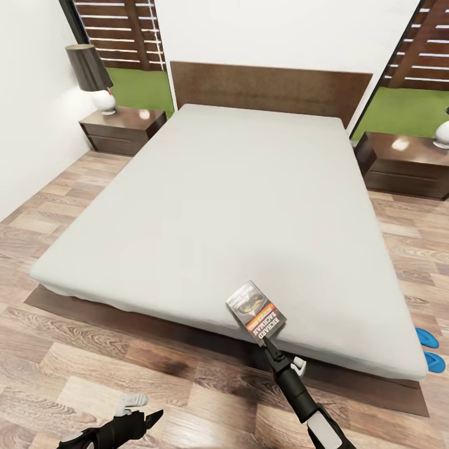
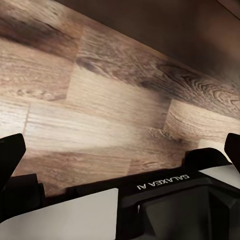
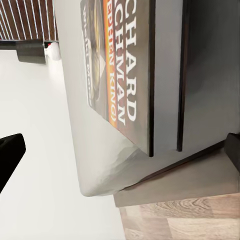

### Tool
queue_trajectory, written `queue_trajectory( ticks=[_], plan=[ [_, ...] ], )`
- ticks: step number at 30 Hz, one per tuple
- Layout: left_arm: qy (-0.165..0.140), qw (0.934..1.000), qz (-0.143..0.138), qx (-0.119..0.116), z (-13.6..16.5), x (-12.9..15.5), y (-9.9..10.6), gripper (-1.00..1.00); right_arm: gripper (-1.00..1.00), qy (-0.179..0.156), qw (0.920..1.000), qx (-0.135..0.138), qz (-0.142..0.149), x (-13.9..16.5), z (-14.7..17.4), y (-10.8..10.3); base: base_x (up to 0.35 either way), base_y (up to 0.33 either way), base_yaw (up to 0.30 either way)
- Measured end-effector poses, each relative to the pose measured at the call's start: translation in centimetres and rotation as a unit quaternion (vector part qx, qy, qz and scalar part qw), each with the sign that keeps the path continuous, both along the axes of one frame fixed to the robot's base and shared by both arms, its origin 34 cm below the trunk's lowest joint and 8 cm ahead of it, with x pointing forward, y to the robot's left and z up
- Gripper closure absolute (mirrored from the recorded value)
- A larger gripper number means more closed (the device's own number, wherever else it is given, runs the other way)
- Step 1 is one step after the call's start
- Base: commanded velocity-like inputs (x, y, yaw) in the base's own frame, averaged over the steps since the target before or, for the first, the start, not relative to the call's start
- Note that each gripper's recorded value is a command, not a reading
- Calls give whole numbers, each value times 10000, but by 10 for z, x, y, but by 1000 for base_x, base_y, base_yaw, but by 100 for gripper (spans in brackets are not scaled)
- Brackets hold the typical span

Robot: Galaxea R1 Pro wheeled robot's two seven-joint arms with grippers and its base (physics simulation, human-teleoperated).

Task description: In the bedroom, move the book from the bed onto either nightstand, and place the two sandals side by side next to the bed.

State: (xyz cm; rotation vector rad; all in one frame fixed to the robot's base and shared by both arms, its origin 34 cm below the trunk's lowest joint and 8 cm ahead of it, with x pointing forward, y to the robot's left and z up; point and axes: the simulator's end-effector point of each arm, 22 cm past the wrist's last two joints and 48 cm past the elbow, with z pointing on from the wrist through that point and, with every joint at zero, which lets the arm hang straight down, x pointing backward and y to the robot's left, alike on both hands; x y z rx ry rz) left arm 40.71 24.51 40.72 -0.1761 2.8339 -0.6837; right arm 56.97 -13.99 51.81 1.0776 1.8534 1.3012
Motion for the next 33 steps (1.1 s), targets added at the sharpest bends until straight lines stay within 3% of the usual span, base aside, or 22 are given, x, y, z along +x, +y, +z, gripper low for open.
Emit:
queue_trajectory(
  ticks=[33],
  plan=[
    [0,10000,2,7,-13,-1,0,-100,-100,4,10000,2,2,-1,-13,0,6,0,0]
  ],
)
